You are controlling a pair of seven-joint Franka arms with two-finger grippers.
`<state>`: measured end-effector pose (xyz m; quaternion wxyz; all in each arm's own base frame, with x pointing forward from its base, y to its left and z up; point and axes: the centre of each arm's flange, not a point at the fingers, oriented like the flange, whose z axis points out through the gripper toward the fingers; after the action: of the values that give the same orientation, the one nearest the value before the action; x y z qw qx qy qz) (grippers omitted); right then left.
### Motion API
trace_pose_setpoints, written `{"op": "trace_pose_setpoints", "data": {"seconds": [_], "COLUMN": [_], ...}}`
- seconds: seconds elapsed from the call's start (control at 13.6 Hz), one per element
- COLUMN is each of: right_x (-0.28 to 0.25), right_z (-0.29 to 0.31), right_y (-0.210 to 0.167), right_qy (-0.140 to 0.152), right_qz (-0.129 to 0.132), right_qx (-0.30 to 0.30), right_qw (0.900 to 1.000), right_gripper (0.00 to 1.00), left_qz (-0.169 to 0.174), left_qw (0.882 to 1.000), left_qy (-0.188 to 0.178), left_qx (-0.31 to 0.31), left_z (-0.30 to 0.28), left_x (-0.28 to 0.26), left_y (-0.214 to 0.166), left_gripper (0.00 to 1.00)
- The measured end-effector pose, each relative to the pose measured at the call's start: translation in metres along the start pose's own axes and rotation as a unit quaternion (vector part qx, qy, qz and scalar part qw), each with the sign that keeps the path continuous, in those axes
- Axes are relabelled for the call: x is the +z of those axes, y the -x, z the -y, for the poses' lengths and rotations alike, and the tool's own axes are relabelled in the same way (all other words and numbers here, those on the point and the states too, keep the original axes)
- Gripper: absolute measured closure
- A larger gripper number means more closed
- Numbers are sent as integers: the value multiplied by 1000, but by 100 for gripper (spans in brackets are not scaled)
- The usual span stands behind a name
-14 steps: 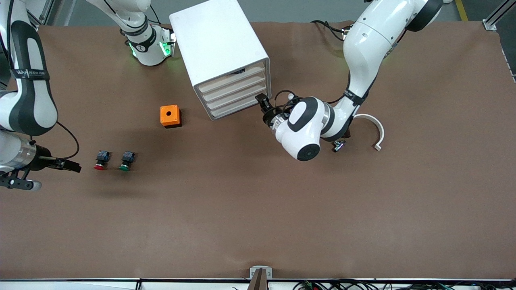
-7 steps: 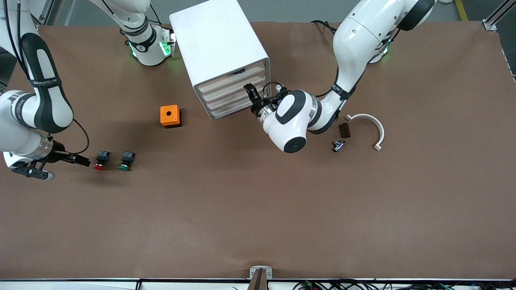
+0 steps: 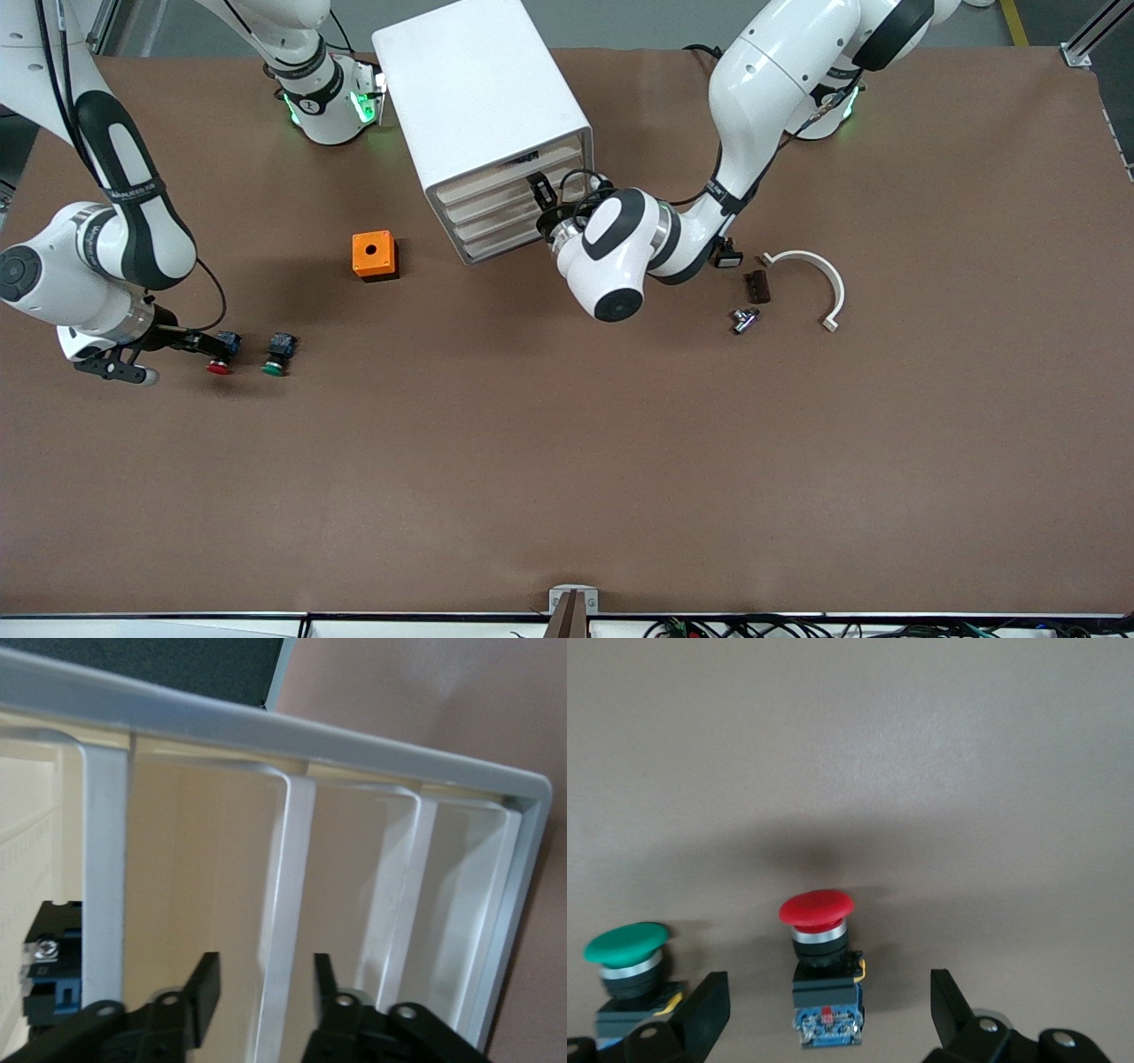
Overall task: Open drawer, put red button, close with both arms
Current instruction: 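Pull the drawer open with the left gripper while the right gripper grasps the red button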
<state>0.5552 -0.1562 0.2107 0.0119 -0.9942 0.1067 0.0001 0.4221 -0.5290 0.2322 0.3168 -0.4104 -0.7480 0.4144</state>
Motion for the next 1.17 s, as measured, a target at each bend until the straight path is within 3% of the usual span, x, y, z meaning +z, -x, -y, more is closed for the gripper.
{"op": "trace_pose_setpoints", "data": {"seconds": [0.15,0.22,0.44,0.73,1.03,1.1,1.17], "right_x": [20,28,38,40,39,36,34], "right_z": [1,1,1,2,2,2,3], "right_y": [8,12,19,21,23,22,21], "right_qy": [1,1,0,-1,-1,-1,-1], "right_qz": [-9,-10,-3,3,15,15,14], "right_qx": [-4,-5,-5,-6,-6,-6,-7], "right_qw": [1000,1000,1000,1000,1000,1000,1000], "right_gripper": [0,0,0,0,42,55,59], "left_qz": [4,6,24,80,112,118,122], "left_qw": [1000,1000,1000,997,993,992,991], "left_qy": [5,5,13,15,32,37,41], "left_qx": [0,6,4,-2,21,24,24], "left_z": [-1,-3,-10,-46,-64,-65,-66], "left_x": [0,-2,-26,-101,-144,-149,-154], "left_y": [1,1,0,-21,-34,-34,-34], "left_gripper": [81,87,86,86,86,80,71]}}
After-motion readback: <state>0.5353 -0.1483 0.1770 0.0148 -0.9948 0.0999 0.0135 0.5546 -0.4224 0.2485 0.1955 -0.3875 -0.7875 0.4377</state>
